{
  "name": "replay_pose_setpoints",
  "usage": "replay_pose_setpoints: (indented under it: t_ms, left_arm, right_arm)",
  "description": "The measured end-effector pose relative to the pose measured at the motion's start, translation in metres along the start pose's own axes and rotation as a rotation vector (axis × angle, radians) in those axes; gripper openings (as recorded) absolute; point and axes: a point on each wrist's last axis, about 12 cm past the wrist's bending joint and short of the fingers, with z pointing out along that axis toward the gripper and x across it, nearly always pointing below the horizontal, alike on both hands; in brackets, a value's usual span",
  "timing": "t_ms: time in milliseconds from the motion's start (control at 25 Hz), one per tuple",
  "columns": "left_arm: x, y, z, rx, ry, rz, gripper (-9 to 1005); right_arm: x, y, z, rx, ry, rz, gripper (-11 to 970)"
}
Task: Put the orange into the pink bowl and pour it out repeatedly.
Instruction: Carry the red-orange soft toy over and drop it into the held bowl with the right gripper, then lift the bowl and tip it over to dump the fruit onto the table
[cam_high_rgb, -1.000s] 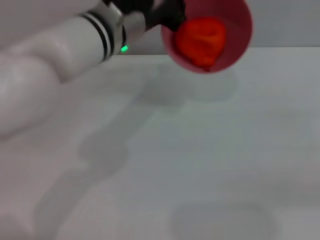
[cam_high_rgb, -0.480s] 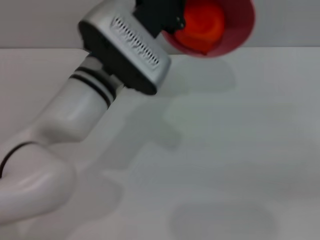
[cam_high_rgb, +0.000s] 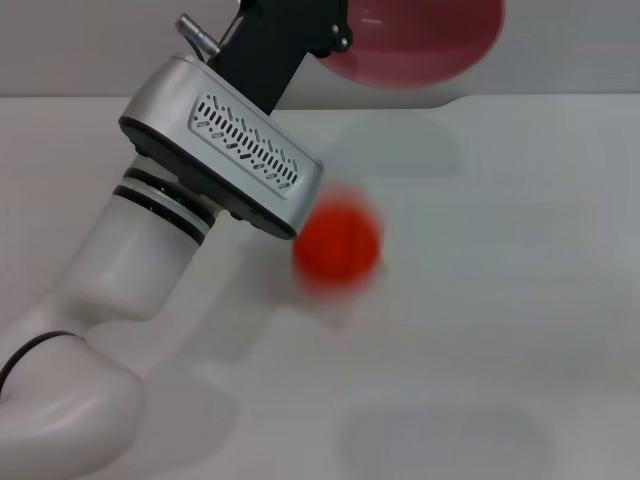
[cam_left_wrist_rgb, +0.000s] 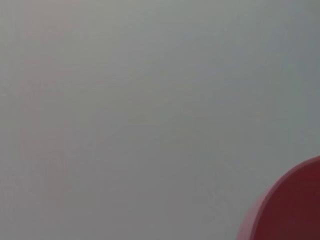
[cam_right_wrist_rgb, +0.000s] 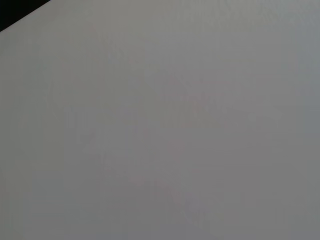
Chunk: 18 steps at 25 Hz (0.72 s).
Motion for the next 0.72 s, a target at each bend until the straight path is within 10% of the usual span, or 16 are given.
replay_pose_setpoints:
  t_ms: [320, 720]
  left_arm:
    - [0.012, 0.0, 0.017, 0.099, 0.095, -0.101, 35]
    - [0.03, 0.04, 0.078, 0.35, 0.481, -0.372, 35]
  right_arm:
    - [0.005, 0.0, -0.001, 0.01, 0.007, 0.017, 447]
    - [0.024, 0.004, -0.006, 0.031, 0.049, 0.082, 449]
